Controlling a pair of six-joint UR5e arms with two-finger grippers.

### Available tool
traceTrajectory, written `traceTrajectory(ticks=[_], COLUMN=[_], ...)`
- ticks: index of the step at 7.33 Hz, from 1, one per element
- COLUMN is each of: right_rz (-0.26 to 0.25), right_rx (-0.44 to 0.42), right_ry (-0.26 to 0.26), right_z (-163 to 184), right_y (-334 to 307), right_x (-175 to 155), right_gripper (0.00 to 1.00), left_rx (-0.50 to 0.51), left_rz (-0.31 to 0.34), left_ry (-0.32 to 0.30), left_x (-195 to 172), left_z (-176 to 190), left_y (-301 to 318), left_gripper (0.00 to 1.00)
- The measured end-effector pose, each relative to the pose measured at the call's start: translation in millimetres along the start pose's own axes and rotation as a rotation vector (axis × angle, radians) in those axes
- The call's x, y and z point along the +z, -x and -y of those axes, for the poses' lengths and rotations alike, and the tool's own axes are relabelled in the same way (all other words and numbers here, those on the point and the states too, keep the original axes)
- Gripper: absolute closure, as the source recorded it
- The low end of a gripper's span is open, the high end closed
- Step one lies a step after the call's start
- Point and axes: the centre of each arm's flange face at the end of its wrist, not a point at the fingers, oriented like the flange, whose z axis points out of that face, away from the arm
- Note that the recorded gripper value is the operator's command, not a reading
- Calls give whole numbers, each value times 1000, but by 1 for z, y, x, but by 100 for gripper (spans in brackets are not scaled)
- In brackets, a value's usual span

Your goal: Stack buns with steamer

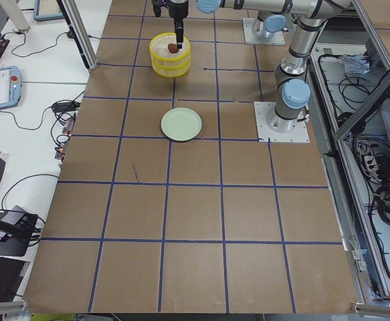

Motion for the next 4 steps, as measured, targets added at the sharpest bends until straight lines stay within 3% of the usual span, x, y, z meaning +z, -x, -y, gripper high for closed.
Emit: traceTrajectory(ticks=[2, 4], right_rz=[-21, -40], right_rx=[-7, -46], right_ry=[0, 3], right_z=[2, 0], right_y=[1, 13], right_x=[3, 9], right_gripper=[0, 0], left_rx=[27, 60], left_rz=[-26, -33], left_ry=[50, 52], left_x=[7, 5], left_z=[-12, -12], left_y=[-8, -7], left_gripper=[0, 1])
